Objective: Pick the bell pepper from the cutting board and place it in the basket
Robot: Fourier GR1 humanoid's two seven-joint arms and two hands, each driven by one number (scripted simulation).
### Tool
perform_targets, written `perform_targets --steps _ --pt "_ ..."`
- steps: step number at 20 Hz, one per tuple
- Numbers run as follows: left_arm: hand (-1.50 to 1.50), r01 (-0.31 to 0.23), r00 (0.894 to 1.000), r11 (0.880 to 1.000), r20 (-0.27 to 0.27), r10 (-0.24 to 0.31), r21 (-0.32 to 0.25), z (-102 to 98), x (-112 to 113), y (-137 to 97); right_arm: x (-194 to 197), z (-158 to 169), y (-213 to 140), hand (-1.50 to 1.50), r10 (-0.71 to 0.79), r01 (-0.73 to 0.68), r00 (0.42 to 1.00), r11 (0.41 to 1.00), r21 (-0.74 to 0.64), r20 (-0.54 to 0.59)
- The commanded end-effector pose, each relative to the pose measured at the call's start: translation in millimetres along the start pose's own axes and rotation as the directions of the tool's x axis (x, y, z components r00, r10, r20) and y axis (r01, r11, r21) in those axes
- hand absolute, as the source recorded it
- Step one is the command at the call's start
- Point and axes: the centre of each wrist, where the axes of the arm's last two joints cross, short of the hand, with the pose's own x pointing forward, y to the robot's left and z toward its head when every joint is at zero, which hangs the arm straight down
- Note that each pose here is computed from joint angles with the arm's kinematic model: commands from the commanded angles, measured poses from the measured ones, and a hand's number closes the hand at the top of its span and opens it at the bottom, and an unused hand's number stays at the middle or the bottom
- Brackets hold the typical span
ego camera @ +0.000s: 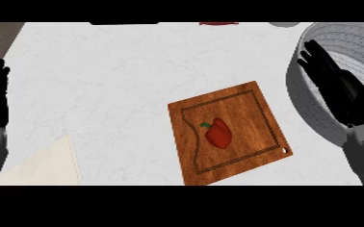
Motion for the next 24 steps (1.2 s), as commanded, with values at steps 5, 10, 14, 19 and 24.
perform_targets --steps 5,10,14,19,24 --pt "0.0 -0.103 0.994 0.938 -0.012 0.105 -0.332 20 13 -65 60 -45 106 1.5 -0.346 0.115 0.9 0.775 0.622 0.265" --pt "0.0 -0.155 0.988 0.875 -0.096 0.124 -0.459 33 8 -85 114 -18 160 -1.5 -0.306 -0.44 0.762 0.401 0.803 0.571" --pt "0.0 -0.18 0.982 0.88 -0.138 0.132 -0.439 24 0 -67 69 11 201 -1.5 -0.442 -0.456 0.687 0.356 0.816 0.577" --pt "0.0 -0.189 0.976 0.879 -0.183 0.118 -0.438 33 -19 -50 88 34 211 -1.5 -0.278 -0.555 0.689 0.392 0.734 0.669" --pt "0.0 -0.203 0.974 0.877 -0.179 0.137 -0.434 23 -11 -59 139 17 183 -1.5 0.074 -0.782 0.598 0.273 0.56 0.798"
